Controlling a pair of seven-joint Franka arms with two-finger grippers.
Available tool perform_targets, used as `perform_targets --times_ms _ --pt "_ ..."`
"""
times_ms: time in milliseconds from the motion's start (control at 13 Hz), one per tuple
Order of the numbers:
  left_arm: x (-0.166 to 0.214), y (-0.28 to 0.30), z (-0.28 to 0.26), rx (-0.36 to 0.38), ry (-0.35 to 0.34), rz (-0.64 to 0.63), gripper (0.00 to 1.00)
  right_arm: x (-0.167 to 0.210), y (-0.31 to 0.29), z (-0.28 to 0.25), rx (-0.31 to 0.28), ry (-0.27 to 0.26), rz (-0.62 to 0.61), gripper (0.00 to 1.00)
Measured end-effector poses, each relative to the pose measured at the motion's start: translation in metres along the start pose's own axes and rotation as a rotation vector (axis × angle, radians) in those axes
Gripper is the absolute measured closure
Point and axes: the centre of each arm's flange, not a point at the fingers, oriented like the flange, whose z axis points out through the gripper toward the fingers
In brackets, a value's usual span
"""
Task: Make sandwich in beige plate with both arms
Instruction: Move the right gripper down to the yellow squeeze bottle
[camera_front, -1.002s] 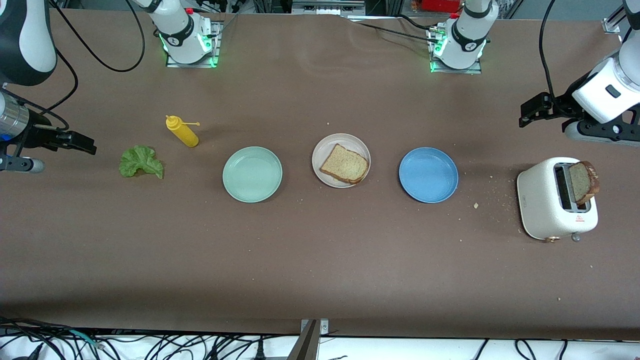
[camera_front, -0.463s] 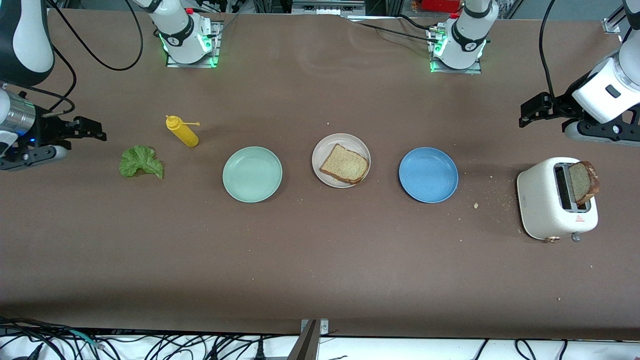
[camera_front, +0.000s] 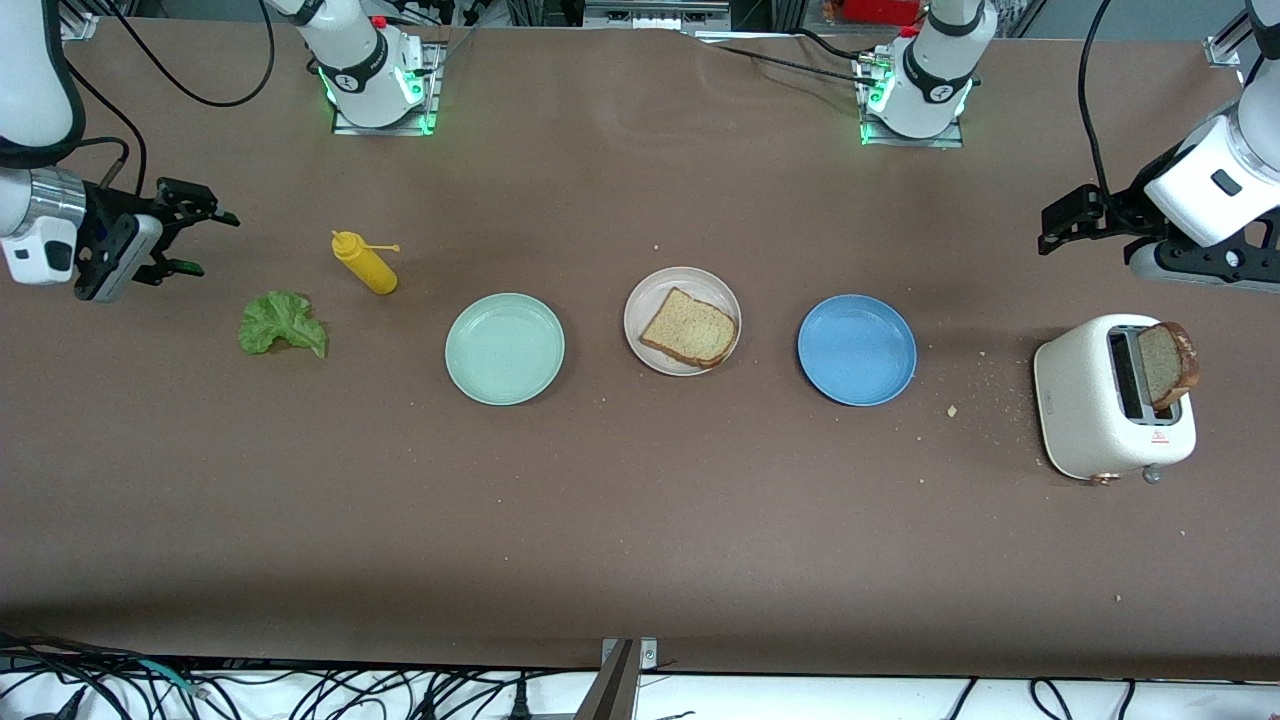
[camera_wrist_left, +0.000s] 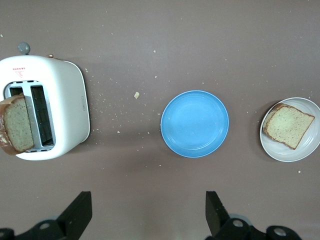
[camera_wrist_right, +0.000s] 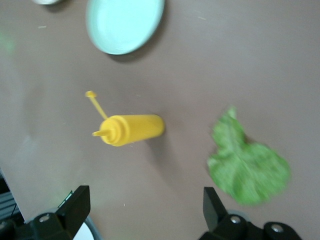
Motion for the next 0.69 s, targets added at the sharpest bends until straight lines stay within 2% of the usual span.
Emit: perform_targets --times_ms 308,463,694 --pt "0.0 0.0 0.0 0.0 0.0 0.0 0.0 -0.027 0.001 0.051 0.098 0.156 -0.21 0.0" --pt "0.0 0.0 0.0 0.0 0.0 0.0 0.0 -0.041 0.01 0.073 0.124 0.24 -0.284 0.0" --pt "0.0 0.0 0.0 0.0 0.0 0.0 0.0 -0.062 0.032 0.112 0.141 0.334 -0.373 0.0"
